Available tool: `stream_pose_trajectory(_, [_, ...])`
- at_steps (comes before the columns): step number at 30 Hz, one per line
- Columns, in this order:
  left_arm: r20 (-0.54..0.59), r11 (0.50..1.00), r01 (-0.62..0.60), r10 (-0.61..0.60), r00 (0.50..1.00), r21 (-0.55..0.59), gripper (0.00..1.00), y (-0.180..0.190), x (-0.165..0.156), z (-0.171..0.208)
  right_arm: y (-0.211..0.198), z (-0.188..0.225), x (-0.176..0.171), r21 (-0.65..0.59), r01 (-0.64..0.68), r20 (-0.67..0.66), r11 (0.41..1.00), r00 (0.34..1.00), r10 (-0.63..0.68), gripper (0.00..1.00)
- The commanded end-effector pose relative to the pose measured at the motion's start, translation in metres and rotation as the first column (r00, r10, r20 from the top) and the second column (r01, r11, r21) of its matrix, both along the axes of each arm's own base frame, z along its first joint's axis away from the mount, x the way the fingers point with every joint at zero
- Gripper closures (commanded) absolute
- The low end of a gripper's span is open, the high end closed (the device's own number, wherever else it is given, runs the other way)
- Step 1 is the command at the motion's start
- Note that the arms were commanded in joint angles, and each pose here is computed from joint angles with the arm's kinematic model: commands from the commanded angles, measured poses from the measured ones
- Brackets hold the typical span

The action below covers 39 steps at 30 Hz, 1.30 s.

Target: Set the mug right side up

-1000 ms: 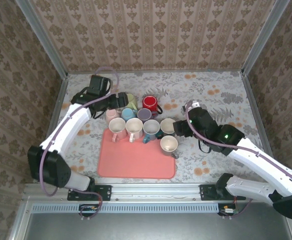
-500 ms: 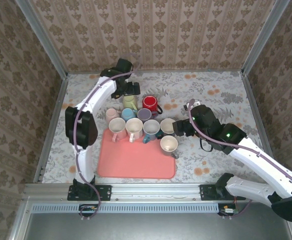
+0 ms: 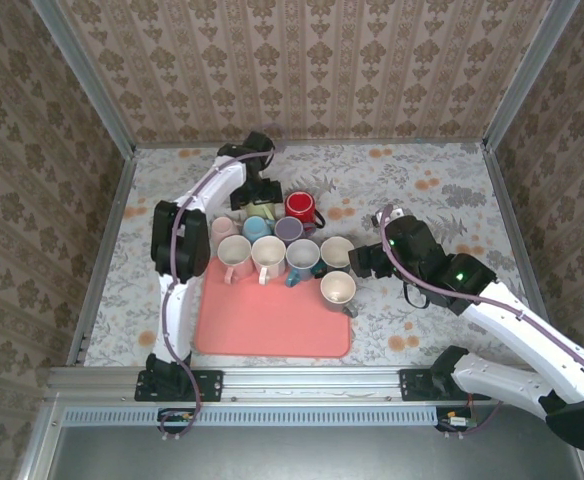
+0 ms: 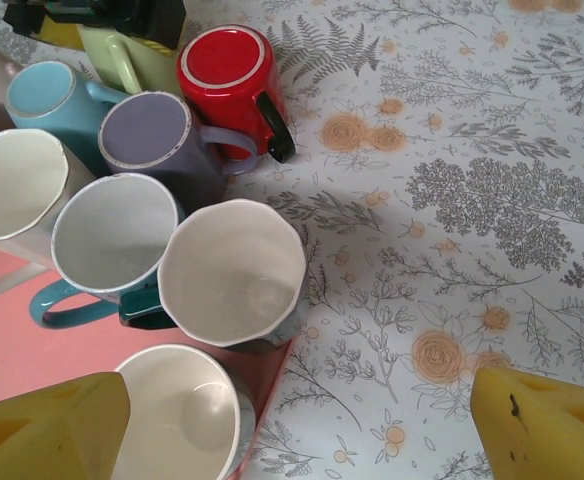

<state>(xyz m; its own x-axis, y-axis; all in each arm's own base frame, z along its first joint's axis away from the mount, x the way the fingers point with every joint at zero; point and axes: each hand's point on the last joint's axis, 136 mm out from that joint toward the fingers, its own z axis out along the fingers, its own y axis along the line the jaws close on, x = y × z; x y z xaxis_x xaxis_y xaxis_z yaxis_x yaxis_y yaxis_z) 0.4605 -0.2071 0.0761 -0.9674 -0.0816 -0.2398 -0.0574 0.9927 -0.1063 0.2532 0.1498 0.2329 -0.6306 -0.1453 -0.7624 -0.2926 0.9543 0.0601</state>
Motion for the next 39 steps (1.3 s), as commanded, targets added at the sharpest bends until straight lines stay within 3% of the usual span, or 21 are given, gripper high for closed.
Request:
stream_pose_trajectory(1, [-0.018, 0.997, -0.061, 0.06, 0.998, -0.053, 0.19, -0.001, 0.006, -0.001, 0.004, 0.001, 0.0, 0.023, -0.019, 0.01, 1.0, 1.0, 0.019, 0.11])
stream_pose_trajectory(6, [-0.012, 0.993, -0.089, 0.088, 0.996, -0.076, 0.39, 0.004, 0.011, 0.001, 0.007, 0.002, -0.002, 0.041, -0.031, 0.006, 0.999, 0.999, 0.031, 0.11])
stream_pose_trajectory(10, [0.047, 0.994, -0.071, 0.076, 0.996, -0.088, 0.49, 0.007, 0.016, 0.027, 0.009, 0.003, -0.003, 0.058, -0.039, -0.001, 0.998, 0.999, 0.039, 0.12])
stream_pose_trajectory(15, [0.222, 0.992, -0.02, 0.048, 0.974, -0.125, 0.55, 0.016, 0.02, 0.097, 0.014, 0.01, -0.005, 0.076, -0.06, -0.011, 0.995, 0.998, 0.061, 0.13])
stream_pose_trajectory(18, [0.365, 0.98, 0.033, 0.042, 0.93, -0.196, 0.59, 0.019, 0.015, 0.15, 0.018, 0.025, -0.003, 0.125, -0.048, 0.037, 0.991, 0.998, 0.044, 0.13])
stream_pose_trajectory(20, [0.458, 0.956, 0.083, 0.058, 0.887, -0.282, 0.6, 0.019, 0.005, 0.183, 0.033, 0.035, -0.008, 0.153, -0.127, 0.067, 0.98, 0.991, 0.118, 0.13])
stream_pose_trajectory(24, [0.615, 0.853, 0.24, 0.114, 0.78, -0.463, 0.6, 0.015, -0.021, 0.236, 0.061, 0.052, -0.016, 0.23, -0.258, 0.098, 0.938, 0.965, 0.242, 0.16])
stream_pose_trajectory(30, [0.746, 0.591, 0.519, 0.23, 0.625, -0.617, 0.58, 0.004, -0.074, 0.292, 0.102, 0.086, -0.008, 0.482, -0.286, 0.089, 0.828, 0.956, 0.279, 0.18])
stream_pose_trajectory(33, [0.768, 0.492, 0.603, 0.264, 0.584, -0.628, 0.58, 0.002, -0.101, 0.309, 0.125, 0.105, -0.002, 0.623, -0.315, 0.097, 0.716, 0.939, 0.329, 0.19])
stream_pose_trajectory(35, [0.786, 0.445, 0.653, 0.259, 0.562, -0.613, 0.59, 0.001, -0.121, 0.315, 0.138, 0.12, 0.002, 0.72, -0.336, 0.106, 0.607, 0.918, 0.382, 0.19])
stream_pose_trajectory(39, [0.815, 0.396, 0.712, 0.273, 0.511, -0.579, 0.59, 0.007, -0.152, 0.324, 0.15, 0.135, 0.015, 0.8, -0.326, 0.116, 0.504, 0.908, 0.403, 0.16])
